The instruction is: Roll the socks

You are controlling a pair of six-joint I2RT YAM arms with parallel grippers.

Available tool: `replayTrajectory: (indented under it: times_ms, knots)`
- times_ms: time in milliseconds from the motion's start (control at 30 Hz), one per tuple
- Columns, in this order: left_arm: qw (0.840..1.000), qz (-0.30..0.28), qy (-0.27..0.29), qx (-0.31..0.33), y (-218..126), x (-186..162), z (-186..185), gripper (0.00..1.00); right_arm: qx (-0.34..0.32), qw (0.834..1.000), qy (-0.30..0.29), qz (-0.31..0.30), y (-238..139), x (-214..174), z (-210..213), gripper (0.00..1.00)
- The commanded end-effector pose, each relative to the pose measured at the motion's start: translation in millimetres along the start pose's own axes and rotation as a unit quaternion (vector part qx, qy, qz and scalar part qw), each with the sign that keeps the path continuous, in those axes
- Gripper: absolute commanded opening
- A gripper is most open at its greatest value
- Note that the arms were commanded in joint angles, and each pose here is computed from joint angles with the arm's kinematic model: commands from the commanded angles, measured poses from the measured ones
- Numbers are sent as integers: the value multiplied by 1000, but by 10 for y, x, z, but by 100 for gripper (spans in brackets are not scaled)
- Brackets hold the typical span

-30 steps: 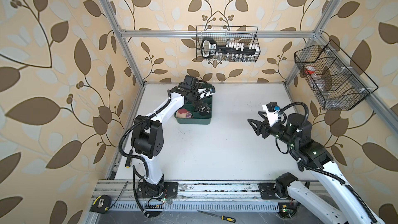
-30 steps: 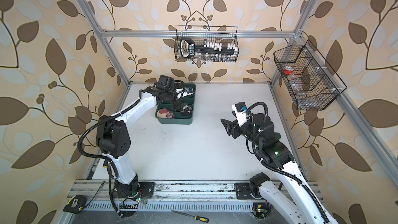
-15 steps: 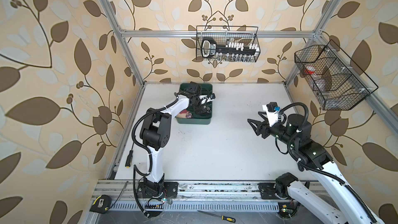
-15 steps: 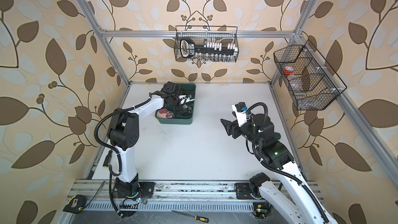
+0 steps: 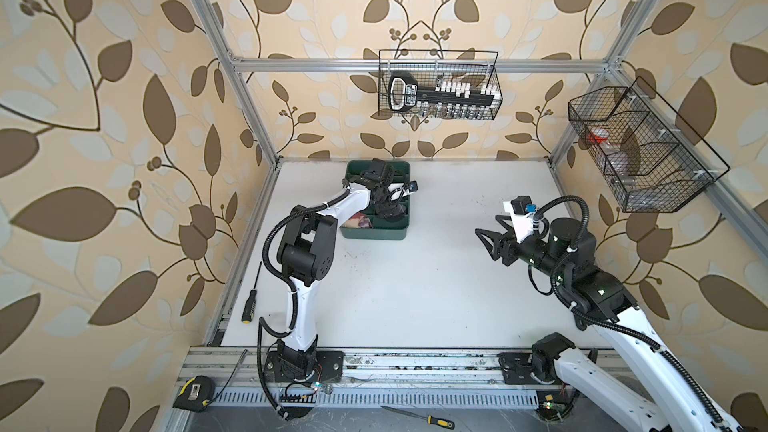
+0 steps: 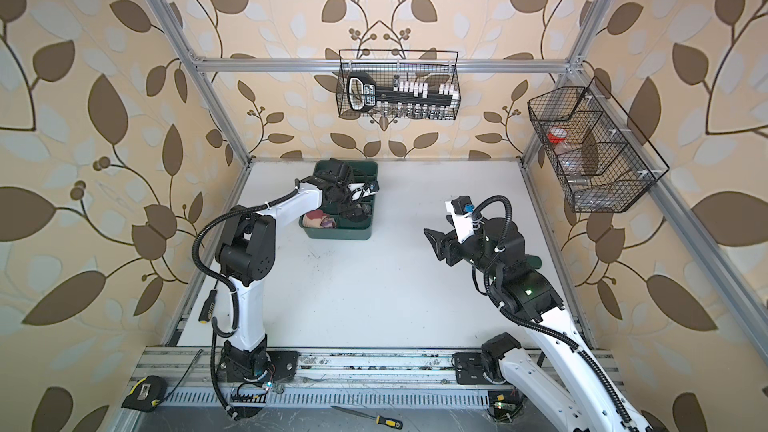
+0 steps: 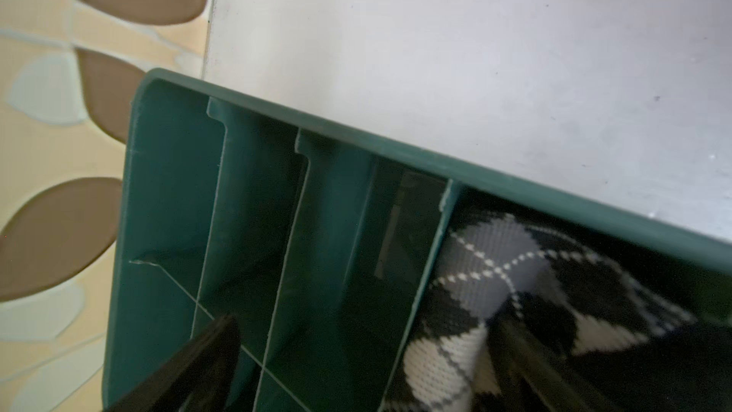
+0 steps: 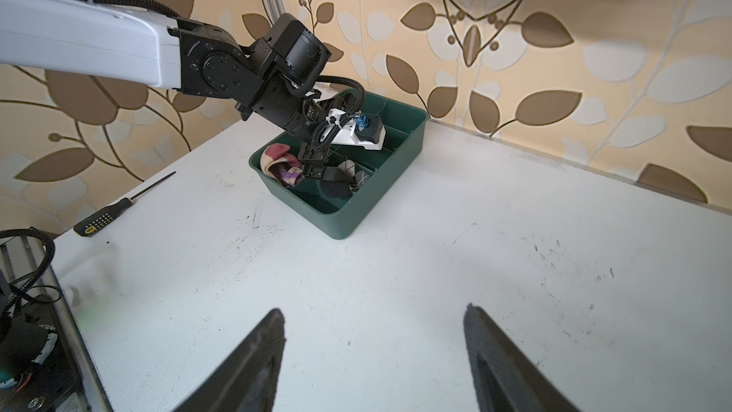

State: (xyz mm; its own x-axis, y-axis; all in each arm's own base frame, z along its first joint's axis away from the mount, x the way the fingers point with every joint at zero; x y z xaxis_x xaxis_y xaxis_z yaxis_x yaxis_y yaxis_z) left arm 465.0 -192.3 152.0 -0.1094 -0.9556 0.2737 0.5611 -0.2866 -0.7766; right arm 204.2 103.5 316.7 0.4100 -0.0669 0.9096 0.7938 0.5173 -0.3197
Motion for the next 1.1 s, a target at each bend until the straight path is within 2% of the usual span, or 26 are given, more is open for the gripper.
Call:
replayTrajectory:
  times_ms: [0, 233, 367, 667, 867, 1067]
  knots:
    - [999, 36, 38, -1, 181, -72, -93, 99, 10, 1000, 6, 6, 46, -66, 4, 72]
    - [997, 53, 51, -24, 321, -109, -248, 99, 10, 1000, 11, 13, 71, -135, -10, 72]
    - [998, 46, 38, -30, 300, -105, -304, 99, 10, 1000, 13, 9, 52, -120, -5, 72]
    - [999, -9, -16, 37, -168, 138, 119, 99, 17, 1000, 17, -9, -75, -60, 68, 71]
    - [998, -27, -21, 62, -431, 248, 339, 99, 11, 1000, 18, -9, -119, -88, 58, 72]
    - [996, -45, -23, 73, -678, 314, 408, 99, 9, 1000, 16, -8, -127, -95, 54, 72]
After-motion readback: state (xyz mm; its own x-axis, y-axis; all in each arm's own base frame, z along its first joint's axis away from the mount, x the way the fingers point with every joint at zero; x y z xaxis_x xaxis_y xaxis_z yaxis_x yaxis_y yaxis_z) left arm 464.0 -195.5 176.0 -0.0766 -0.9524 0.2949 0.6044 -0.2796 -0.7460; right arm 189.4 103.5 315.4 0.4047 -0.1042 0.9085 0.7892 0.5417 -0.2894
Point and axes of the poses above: each gripper's point midway between its finger pads, its own y axis out along the fingers, its own z axis along the line the jaws close on, x = y × z, the point moved 7 cm from there along -y, back along the fingers, and after that the axes turned 12 degrees about y, right-handed, at the moved point
